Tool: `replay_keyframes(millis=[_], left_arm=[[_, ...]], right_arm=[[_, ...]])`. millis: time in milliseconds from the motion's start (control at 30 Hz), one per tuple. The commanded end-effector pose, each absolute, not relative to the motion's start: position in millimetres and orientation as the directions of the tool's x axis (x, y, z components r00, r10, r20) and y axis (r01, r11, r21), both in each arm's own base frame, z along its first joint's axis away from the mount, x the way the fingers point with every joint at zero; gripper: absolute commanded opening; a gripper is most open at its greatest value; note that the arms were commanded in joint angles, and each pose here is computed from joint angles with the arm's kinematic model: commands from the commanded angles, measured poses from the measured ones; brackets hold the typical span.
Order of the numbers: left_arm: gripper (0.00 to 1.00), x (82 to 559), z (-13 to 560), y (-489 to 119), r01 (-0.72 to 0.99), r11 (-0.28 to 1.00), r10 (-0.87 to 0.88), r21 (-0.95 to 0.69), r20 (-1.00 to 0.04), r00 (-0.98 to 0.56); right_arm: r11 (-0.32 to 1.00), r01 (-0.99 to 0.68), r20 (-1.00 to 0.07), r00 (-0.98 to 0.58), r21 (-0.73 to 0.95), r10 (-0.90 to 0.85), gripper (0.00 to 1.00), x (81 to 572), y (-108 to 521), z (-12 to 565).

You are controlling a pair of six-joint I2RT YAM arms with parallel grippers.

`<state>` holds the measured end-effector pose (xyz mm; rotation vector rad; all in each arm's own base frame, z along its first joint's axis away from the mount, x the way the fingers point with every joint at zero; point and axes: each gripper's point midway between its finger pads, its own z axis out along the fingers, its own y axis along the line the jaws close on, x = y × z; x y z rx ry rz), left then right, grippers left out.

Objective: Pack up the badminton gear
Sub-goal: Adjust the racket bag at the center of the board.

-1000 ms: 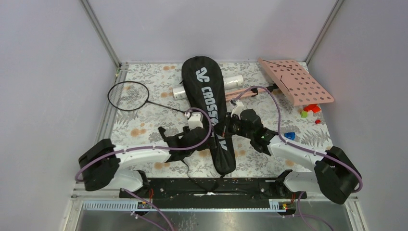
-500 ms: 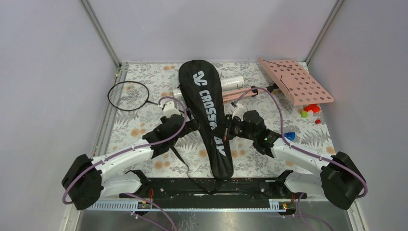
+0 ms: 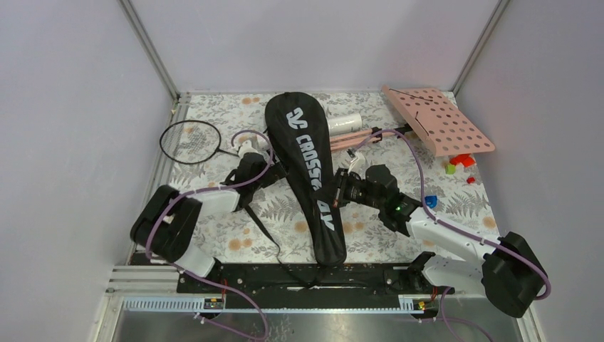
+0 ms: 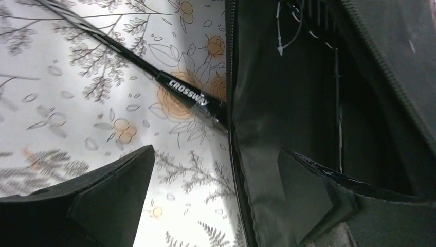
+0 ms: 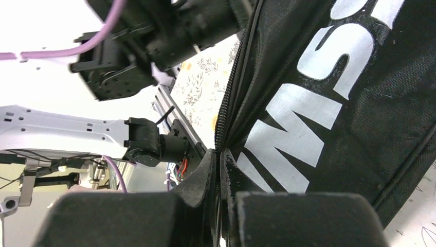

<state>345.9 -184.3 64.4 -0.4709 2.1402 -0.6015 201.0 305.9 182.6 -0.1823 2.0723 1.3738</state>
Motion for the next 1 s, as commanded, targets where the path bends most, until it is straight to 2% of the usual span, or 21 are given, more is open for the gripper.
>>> replay_keyframes(millis=[0, 33, 133, 300, 333, 433, 600, 733, 800, 967], left_arm=[[0.94, 388.9, 92.4, -209.4, 0.005, 0.738, -0.568, -0.675, -0.624, -0.537], [0.89, 393.7, 91.5, -211.6, 0.016, 0.721, -0.577, -0.693, -0.613, -0.540], [0.68, 400.2, 87.2, -223.3, 0.042, 0.678, -0.582, -0.734, -0.570, -0.580], [0.44, 404.9, 80.9, -233.6, 0.055, 0.645, -0.589, -0.762, -0.542, -0.599], [0.36, 405.2, 79.5, -234.8, 0.054, 0.642, -0.589, -0.764, -0.537, -0.604], [0.02, 405.2, 82.0, -238.4, 0.079, 0.636, -0.579, -0.768, -0.542, -0.609], [0.00, 400.4, 94.5, -229.5, 0.137, 0.675, -0.548, -0.725, -0.617, -0.565], [0.00, 388.7, 106.4, -217.7, 0.149, 0.721, -0.510, -0.676, -0.664, -0.546], [0.00, 382.0, 118.8, -218.1, 0.169, 0.742, -0.472, -0.649, -0.685, -0.556], [0.00, 370.3, 145.6, -227.6, 0.177, 0.845, -0.345, -0.505, -0.766, -0.542]], right_arm=[[0.357, -0.506, -0.607, -0.744, 0.785, 0.281, 0.00, 201.4, 311.4, 219.8], [0.359, -0.505, -0.608, -0.742, 0.785, 0.284, 0.00, 202.7, 311.3, 220.2], [0.358, -0.506, -0.608, -0.740, 0.785, 0.287, 0.00, 204.2, 312.0, 221.1], [0.352, -0.500, -0.599, -0.747, 0.791, 0.288, 0.00, 204.7, 313.1, 218.0], [0.354, -0.498, -0.599, -0.746, 0.791, 0.289, 0.00, 205.4, 312.7, 218.0], [0.359, -0.491, -0.595, -0.748, 0.794, 0.293, 0.00, 206.1, 310.6, 215.1], [0.387, -0.455, -0.579, -0.753, 0.802, 0.313, 0.00, 208.5, 297.0, 199.9], [0.491, -0.378, -0.567, -0.756, 0.785, 0.325, 0.04, 216.6, 277.3, 166.3], [0.582, -0.347, -0.592, -0.747, 0.736, 0.303, 0.09, 220.4, 265.0, 143.5], [0.779, -0.328, -0.686, -0.707, 0.534, 0.173, 0.34, 235.3, 235.2, 105.2]])
